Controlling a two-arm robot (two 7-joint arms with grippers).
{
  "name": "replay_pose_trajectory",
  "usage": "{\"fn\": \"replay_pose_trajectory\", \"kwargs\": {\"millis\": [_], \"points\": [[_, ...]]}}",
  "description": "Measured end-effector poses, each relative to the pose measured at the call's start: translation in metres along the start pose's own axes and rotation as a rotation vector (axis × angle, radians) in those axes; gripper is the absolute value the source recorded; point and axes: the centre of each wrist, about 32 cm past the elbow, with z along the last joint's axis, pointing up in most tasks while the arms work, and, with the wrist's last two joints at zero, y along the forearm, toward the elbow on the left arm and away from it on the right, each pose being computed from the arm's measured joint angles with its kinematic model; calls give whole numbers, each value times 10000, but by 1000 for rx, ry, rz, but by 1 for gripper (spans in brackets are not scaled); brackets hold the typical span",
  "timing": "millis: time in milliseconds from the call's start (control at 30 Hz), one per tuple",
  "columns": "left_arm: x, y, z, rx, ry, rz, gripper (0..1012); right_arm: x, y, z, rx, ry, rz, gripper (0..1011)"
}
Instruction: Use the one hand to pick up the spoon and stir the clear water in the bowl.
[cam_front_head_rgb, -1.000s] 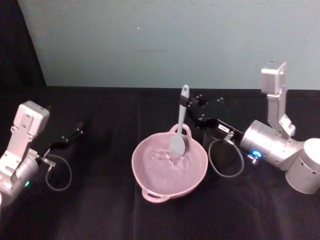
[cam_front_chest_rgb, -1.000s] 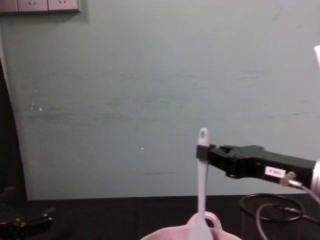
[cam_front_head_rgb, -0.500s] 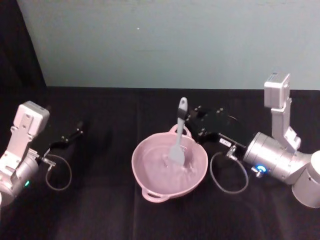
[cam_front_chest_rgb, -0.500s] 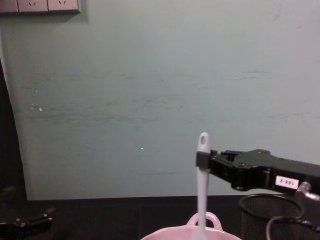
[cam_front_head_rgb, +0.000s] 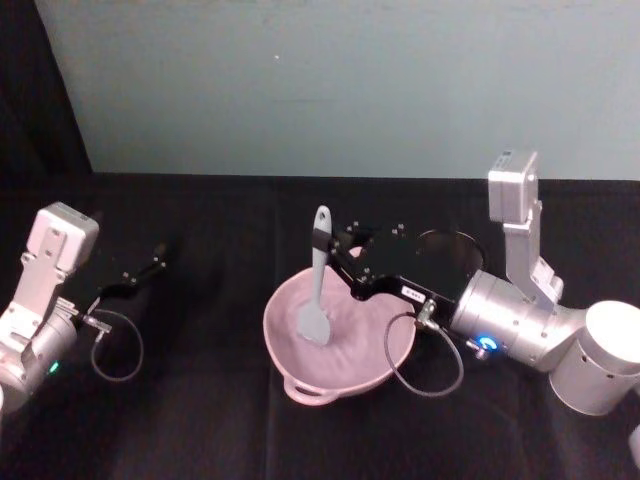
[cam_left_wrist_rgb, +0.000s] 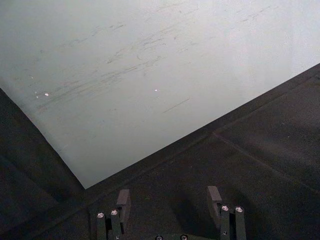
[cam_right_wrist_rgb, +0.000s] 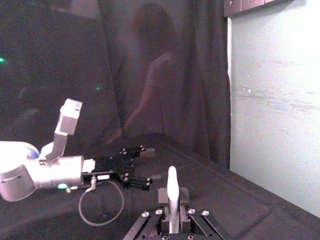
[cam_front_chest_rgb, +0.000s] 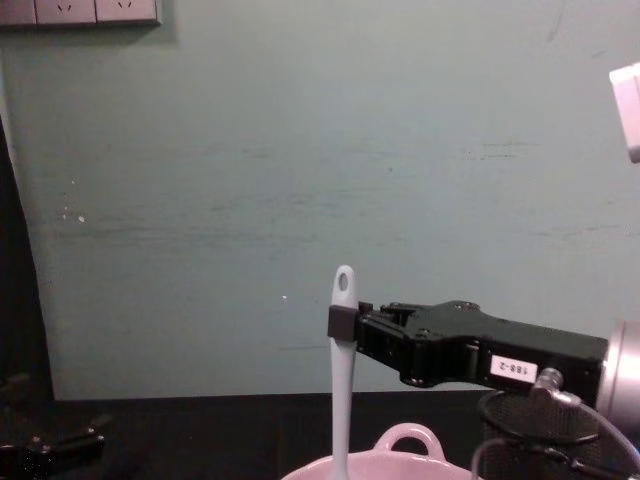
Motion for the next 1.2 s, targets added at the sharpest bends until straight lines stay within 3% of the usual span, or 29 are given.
{"fn": "replay_pose_trajectory", "kwargs": {"millis": [367,700,900,1200], "points": [[0,0,0,0,0,0,1005,179,124,-109,-4,43,-61,121],[0,0,0,0,0,0,1005,291,-72,-20,-32,-26,-164,121],[0,0,0,0,0,0,1005,273,-185,43,-40,-62,-179,121],[0,0,0,0,0,0,1005,86,-206,74,-37,-75,-123,121]]}}
